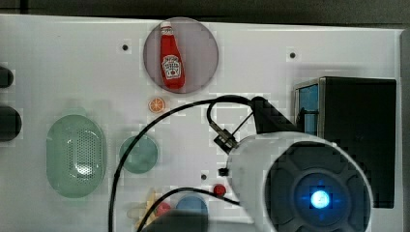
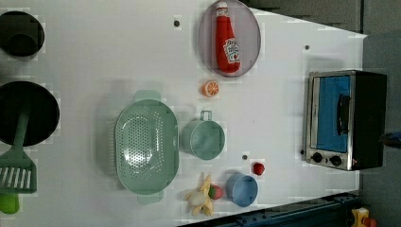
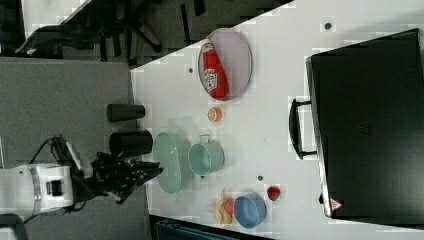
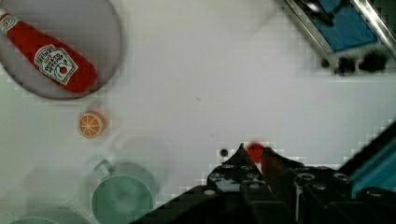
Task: Flap open oven.
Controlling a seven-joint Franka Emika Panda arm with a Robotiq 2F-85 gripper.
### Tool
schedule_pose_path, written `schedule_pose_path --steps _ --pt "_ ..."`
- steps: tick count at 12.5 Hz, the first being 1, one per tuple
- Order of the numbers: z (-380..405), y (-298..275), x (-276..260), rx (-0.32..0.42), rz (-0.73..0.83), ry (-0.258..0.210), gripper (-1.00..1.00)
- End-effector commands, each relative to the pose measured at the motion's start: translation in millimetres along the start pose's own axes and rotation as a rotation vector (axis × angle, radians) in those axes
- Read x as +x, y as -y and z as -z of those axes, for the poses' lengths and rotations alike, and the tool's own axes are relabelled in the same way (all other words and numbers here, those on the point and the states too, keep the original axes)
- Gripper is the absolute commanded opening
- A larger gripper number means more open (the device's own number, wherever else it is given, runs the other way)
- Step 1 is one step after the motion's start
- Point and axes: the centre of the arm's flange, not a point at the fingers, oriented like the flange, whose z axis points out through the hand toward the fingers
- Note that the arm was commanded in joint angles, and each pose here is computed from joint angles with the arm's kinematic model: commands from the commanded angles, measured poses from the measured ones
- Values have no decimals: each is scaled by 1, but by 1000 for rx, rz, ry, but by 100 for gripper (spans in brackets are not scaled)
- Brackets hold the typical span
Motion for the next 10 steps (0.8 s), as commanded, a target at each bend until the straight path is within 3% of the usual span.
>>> schedule_pose_path --steps 1,5,10 --pt "-31 -25 28 -19 210 -17 -65" --pt "-68 -55 57 23 388 -65 -65" --pt "-115 -88 89 -7 560 -83 -65"
